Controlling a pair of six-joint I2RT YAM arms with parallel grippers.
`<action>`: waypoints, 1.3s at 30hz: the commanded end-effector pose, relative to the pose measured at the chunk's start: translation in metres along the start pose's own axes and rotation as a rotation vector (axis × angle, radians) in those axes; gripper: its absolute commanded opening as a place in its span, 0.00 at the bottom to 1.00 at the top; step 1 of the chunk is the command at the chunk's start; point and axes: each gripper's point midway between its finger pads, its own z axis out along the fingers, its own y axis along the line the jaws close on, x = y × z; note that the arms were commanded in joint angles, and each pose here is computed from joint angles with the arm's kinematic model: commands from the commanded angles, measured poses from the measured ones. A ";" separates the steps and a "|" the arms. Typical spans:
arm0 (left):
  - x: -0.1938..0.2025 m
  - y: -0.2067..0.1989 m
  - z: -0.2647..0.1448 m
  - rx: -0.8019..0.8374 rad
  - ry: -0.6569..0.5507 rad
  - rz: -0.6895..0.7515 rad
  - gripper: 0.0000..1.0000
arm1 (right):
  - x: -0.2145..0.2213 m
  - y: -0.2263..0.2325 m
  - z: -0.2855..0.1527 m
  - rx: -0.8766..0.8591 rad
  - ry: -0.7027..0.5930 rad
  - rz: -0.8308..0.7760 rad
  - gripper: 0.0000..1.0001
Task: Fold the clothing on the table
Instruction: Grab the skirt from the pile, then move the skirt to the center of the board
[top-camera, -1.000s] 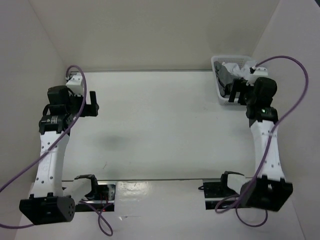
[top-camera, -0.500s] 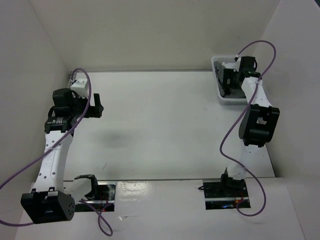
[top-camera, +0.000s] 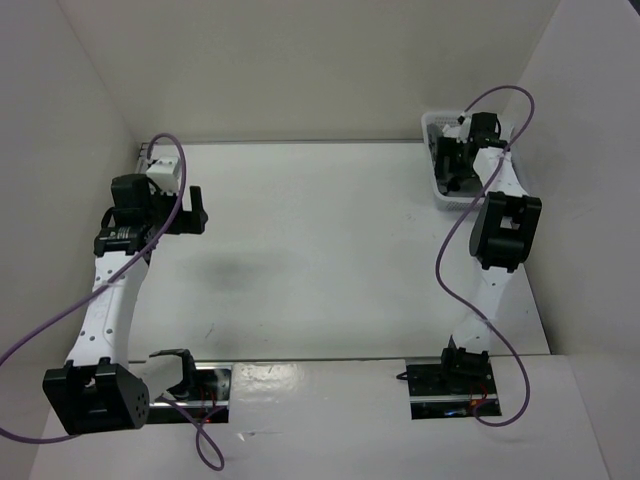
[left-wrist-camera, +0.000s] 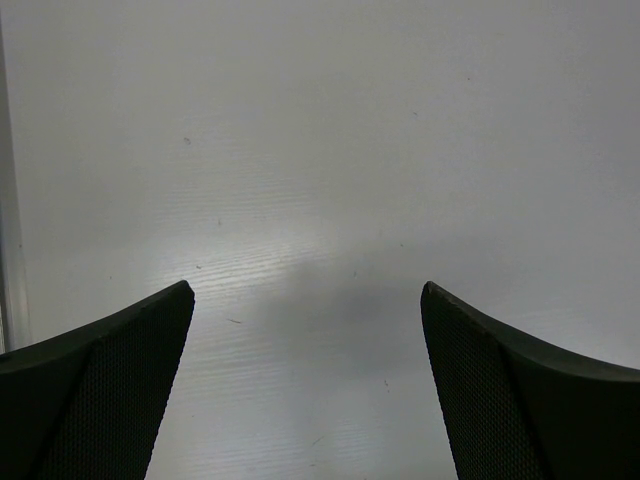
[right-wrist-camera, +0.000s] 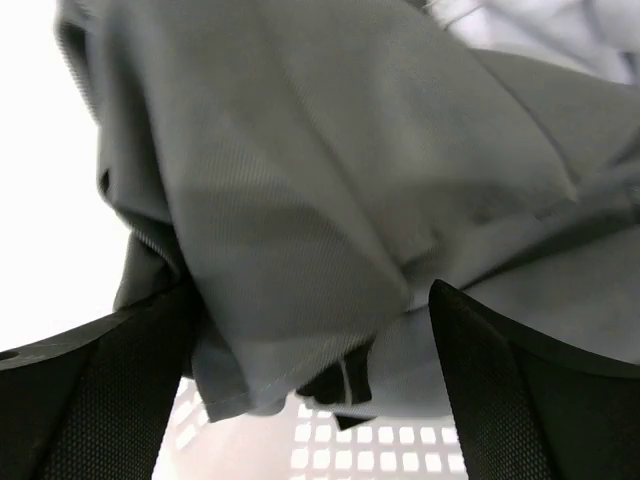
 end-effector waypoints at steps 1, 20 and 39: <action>-0.005 0.001 0.003 0.004 -0.016 0.011 1.00 | 0.013 0.018 0.009 -0.077 0.043 -0.009 0.97; -0.008 -0.005 -0.004 0.030 -0.033 0.015 1.00 | -0.146 0.124 -0.322 -0.173 -0.583 -0.178 0.00; -0.002 -0.012 -0.002 0.073 -0.010 0.027 1.00 | 0.006 0.182 -0.249 -0.180 -0.238 -0.377 0.99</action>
